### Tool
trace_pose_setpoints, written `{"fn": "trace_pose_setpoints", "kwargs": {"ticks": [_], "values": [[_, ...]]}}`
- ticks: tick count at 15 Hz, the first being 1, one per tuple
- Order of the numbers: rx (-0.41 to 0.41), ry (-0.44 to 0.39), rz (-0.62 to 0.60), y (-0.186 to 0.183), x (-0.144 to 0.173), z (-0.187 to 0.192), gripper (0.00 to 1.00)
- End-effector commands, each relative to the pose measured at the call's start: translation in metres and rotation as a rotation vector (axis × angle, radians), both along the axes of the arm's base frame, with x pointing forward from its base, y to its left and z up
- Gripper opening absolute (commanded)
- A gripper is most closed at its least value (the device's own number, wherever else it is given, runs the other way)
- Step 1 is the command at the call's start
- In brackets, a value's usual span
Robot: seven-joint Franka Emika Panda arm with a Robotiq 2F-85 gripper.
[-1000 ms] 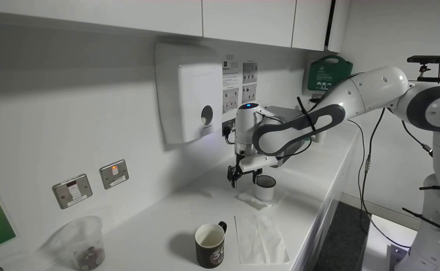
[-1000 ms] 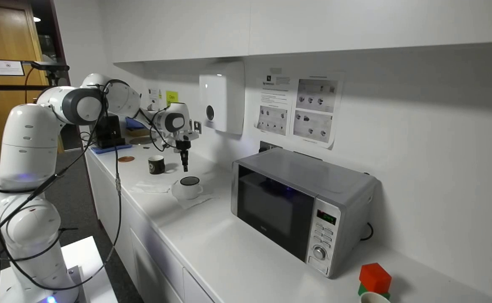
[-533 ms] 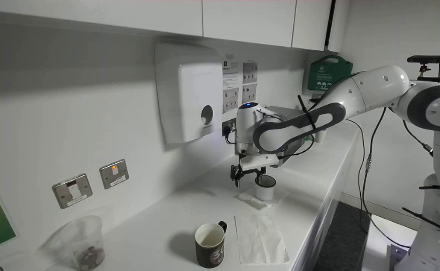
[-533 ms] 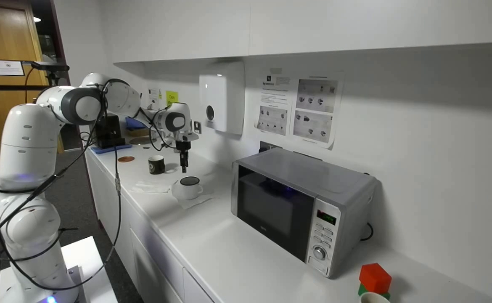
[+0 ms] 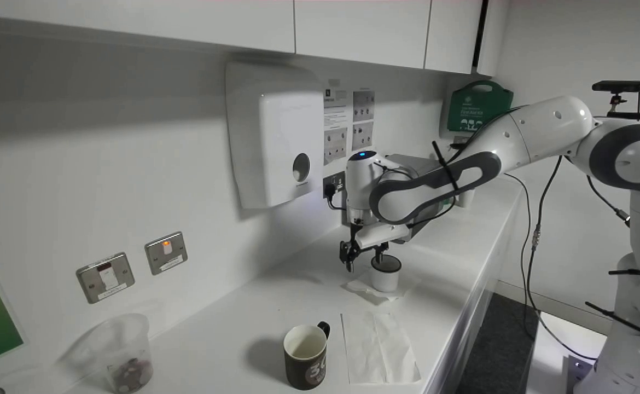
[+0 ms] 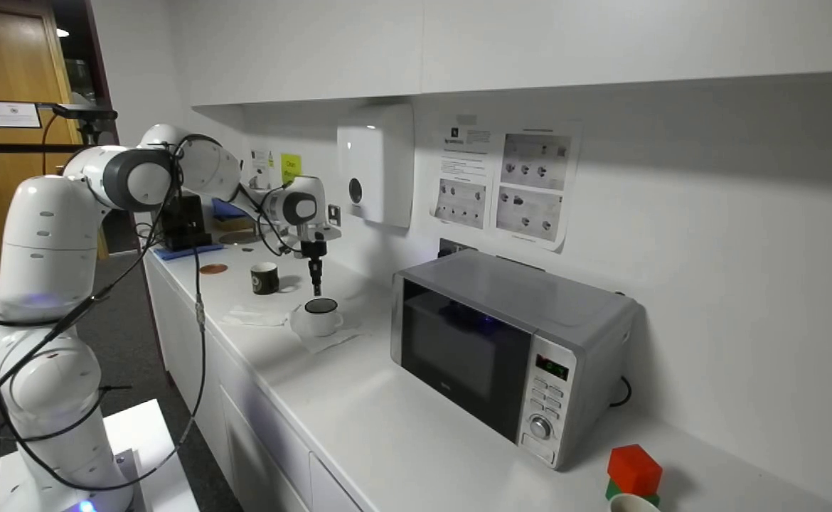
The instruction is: Take the two cups off the paper towels, the stack the paper towels on the counter
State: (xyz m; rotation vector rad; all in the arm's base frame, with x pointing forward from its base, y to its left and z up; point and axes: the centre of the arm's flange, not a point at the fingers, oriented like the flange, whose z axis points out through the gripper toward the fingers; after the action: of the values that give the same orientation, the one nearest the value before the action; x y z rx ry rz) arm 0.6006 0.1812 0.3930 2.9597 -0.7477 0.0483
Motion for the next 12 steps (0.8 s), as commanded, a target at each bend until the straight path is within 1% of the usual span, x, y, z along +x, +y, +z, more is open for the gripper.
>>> {"fn": "trace_pose_setpoints", "kwargs": {"ticks": [1, 4, 12], "values": [[-0.016, 0.011, 0.089, -0.02, -0.006, -0.003, 1.0], [-0.007, 0.021, 0.128, -0.028, -0.005, -0.007, 1.0], [0.064, 0.003, 0.172, -0.035, 0.002, -0.01, 1.0]]}}
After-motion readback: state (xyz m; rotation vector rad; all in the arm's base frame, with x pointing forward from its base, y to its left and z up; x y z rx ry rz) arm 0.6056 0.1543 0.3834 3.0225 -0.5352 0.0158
